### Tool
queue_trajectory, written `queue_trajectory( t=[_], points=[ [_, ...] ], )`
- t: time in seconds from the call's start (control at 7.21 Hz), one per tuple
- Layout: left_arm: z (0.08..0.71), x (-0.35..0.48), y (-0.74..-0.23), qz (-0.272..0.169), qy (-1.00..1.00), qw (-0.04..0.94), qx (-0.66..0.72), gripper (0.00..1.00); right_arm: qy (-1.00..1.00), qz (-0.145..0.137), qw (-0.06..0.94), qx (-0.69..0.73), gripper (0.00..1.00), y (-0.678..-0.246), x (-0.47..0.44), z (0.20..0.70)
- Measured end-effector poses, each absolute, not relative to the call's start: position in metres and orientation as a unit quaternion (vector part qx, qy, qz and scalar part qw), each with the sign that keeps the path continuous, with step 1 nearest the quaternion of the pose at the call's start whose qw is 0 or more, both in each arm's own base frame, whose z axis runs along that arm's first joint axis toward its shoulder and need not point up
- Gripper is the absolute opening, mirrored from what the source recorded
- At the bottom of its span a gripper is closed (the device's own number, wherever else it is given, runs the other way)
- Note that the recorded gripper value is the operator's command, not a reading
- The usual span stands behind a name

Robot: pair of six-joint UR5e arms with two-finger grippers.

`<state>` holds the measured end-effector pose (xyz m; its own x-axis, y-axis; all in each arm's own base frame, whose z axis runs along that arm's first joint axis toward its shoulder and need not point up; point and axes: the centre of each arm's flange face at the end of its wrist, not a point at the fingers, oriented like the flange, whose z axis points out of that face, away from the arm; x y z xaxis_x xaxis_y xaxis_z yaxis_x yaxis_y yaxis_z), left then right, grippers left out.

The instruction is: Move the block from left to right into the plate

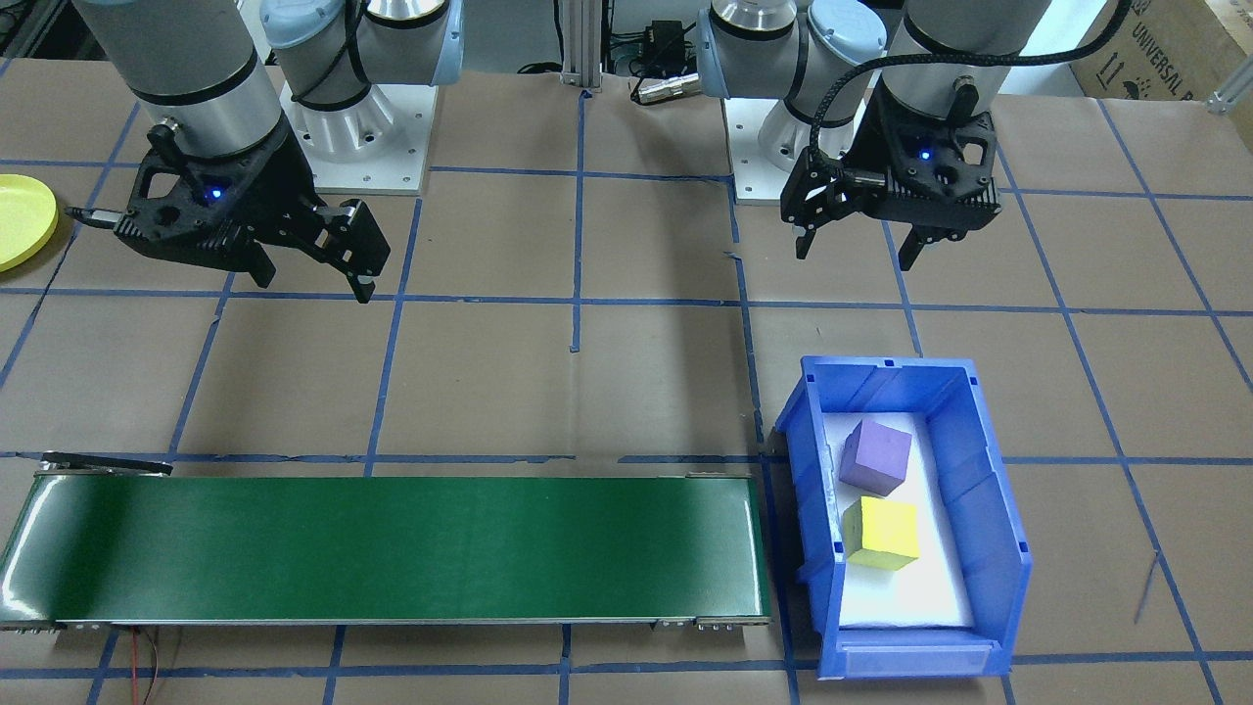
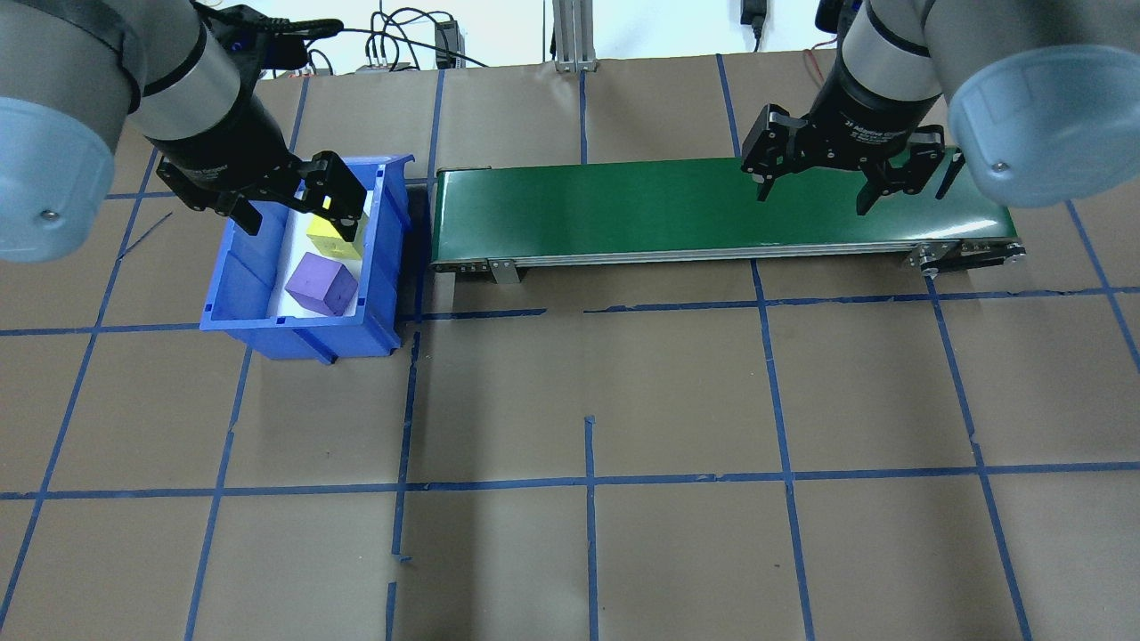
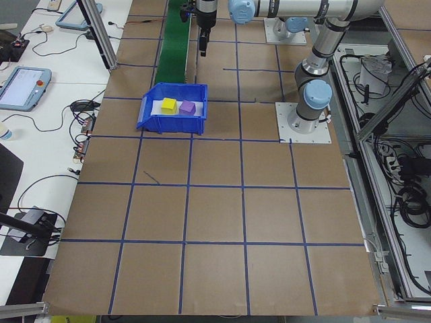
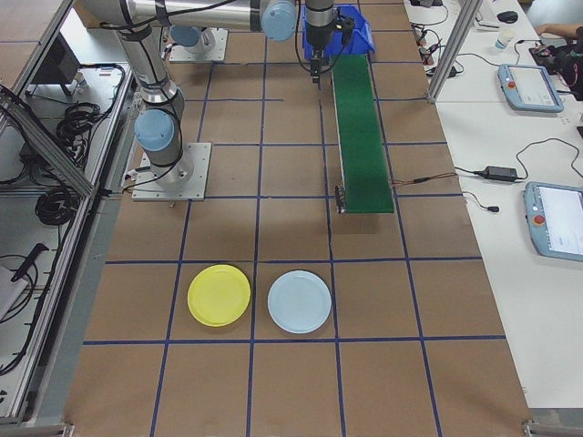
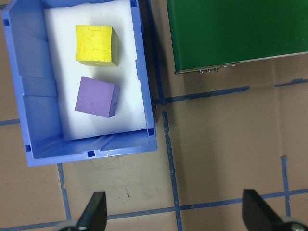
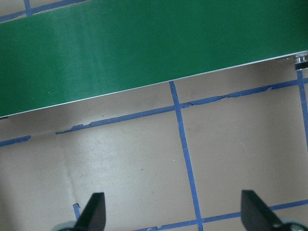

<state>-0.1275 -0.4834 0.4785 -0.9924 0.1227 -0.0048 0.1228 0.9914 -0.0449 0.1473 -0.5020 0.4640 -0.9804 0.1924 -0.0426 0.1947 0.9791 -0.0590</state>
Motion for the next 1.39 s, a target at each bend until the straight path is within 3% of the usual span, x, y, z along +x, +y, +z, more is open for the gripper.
queue_trajectory(
  t=[0.83, 1.39],
  points=[
    [0.473, -0.116, -0.488, -0.019, 0.998, 0.005, 0.062, 1.00, 0.995, -0.031, 0.017, 0.097, 1.00, -0.502, 0.148, 0.464],
    [0.435, -0.079, -0.539, -0.031, 0.996, 0.009, 0.085, 1.00, 0.995, -0.031, 0.016, 0.097, 1.00, -0.501, 0.148, 0.463]
  ],
)
